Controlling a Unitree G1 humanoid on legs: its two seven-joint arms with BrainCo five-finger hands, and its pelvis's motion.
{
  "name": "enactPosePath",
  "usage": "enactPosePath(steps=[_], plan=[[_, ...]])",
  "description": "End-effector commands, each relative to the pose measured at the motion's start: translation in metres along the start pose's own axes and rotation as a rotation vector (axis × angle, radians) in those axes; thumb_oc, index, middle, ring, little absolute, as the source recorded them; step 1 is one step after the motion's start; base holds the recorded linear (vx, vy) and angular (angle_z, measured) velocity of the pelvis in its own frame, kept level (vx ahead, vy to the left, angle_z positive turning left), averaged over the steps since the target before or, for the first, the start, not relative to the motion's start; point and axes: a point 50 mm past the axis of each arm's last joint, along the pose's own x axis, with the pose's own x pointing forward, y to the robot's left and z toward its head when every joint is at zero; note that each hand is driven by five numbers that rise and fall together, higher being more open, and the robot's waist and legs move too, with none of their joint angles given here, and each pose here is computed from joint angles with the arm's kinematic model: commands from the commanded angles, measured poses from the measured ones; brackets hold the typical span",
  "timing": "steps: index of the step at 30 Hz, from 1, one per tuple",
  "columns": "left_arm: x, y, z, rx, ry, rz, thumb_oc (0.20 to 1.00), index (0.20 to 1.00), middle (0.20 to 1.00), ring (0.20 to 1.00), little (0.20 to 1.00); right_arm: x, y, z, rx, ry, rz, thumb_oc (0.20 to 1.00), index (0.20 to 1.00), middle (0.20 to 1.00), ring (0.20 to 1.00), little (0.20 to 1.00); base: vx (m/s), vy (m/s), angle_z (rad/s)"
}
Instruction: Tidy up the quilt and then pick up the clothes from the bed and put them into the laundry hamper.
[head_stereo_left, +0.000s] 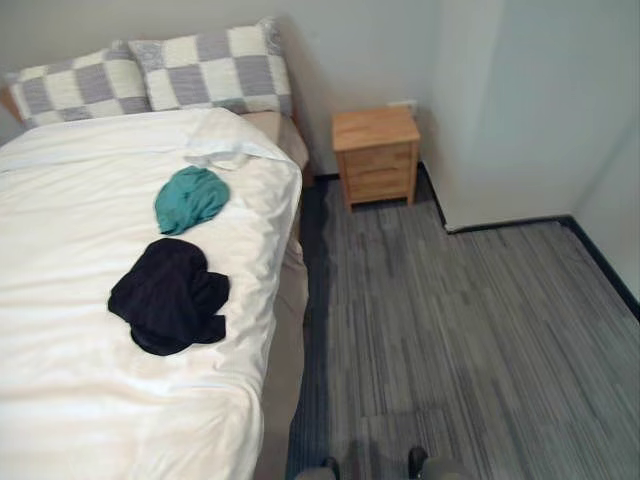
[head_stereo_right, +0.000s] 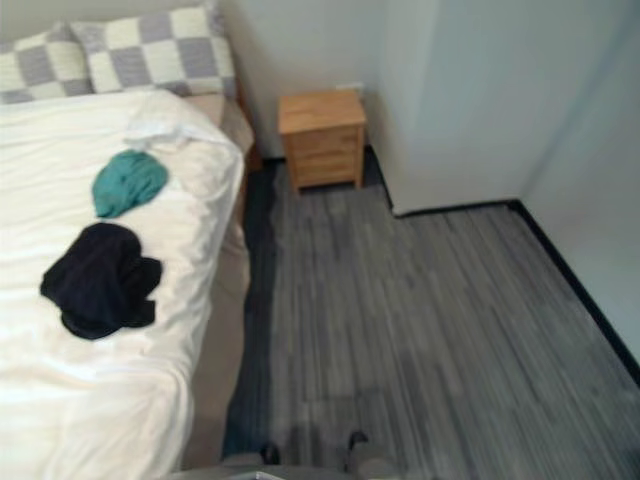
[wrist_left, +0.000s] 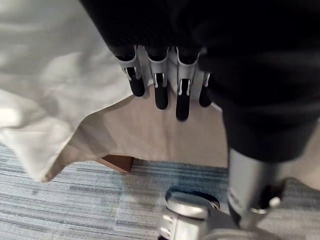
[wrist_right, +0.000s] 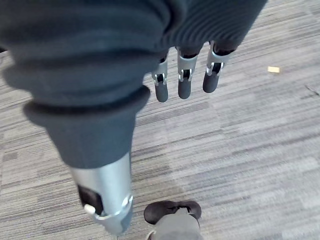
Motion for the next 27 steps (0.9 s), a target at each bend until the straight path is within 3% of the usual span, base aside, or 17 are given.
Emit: enactPosePath(steps=[1,11,12,22,27], plan=[[-0.001,0.006,0.034,-0.031,-0.103,0.002,1.0,1.0,1.0,1.0,1.0,-0.001,0.011,0.005,-0.079,-0.051,0.027,1.0,1.0,1.0,1.0,1.0,-0.03,0.134,-0.42],[-0.004,0.009,0.065,0.003,-0.214,0.04,1.0,1.0,1.0,1.0,1.0,-0.006,0.04,-0.001,-0.014,-0.017,0.058,1.0,1.0,1.0,1.0,1.0,-0.01,0.04,-0.06],[-0.004,0.011,0.062,0.261,-0.203,0.135,1.0,1.0,1.0,1.0,1.0,-0.008,0.053,0.014,0.005,-0.066,0.207,1.0,1.0,1.0,1.0,1.0,0.0,-0.016,0.04],[-0.002,0.011,0.049,0.106,-0.135,0.106,1.0,1.0,1.0,1.0,1.0,-0.008,0.053,0.022,0.036,-0.07,0.184,1.0,1.0,1.0,1.0,1.0,0.05,-0.006,0.01],[-0.001,0.013,0.046,0.126,-0.166,0.106,1.0,1.0,1.0,1.0,1.0,-0.009,0.054,0.023,0.113,-0.082,0.19,1.0,1.0,1.0,1.0,1.0,0.09,0.172,0.0]])
